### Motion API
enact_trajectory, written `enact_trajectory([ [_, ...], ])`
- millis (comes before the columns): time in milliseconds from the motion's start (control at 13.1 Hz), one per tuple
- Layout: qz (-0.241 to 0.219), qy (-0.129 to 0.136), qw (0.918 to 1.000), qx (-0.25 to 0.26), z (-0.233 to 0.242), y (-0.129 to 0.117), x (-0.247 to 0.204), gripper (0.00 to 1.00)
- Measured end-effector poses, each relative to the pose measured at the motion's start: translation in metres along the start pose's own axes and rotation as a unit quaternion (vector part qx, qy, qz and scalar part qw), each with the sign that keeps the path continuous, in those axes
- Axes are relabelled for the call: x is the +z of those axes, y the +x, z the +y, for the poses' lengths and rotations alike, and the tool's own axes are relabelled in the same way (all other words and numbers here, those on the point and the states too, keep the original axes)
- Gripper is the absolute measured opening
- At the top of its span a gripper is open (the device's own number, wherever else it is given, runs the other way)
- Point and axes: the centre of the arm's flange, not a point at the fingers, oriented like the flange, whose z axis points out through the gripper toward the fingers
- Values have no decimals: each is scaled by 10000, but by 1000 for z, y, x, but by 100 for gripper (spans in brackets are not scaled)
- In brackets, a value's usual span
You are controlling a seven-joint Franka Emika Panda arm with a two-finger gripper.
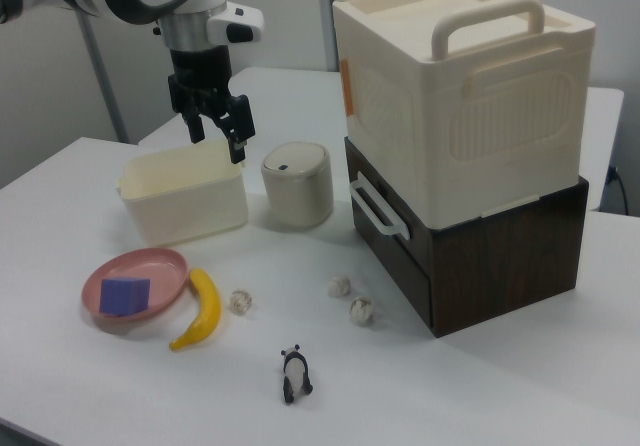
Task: Slide open the drawer
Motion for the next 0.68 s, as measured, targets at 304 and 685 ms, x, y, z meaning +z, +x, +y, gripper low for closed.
enact_trajectory([
  [304,2,0,10000,8,1,0,0,100],
  [685,3,0,10000,9,1,0,0,100],
])
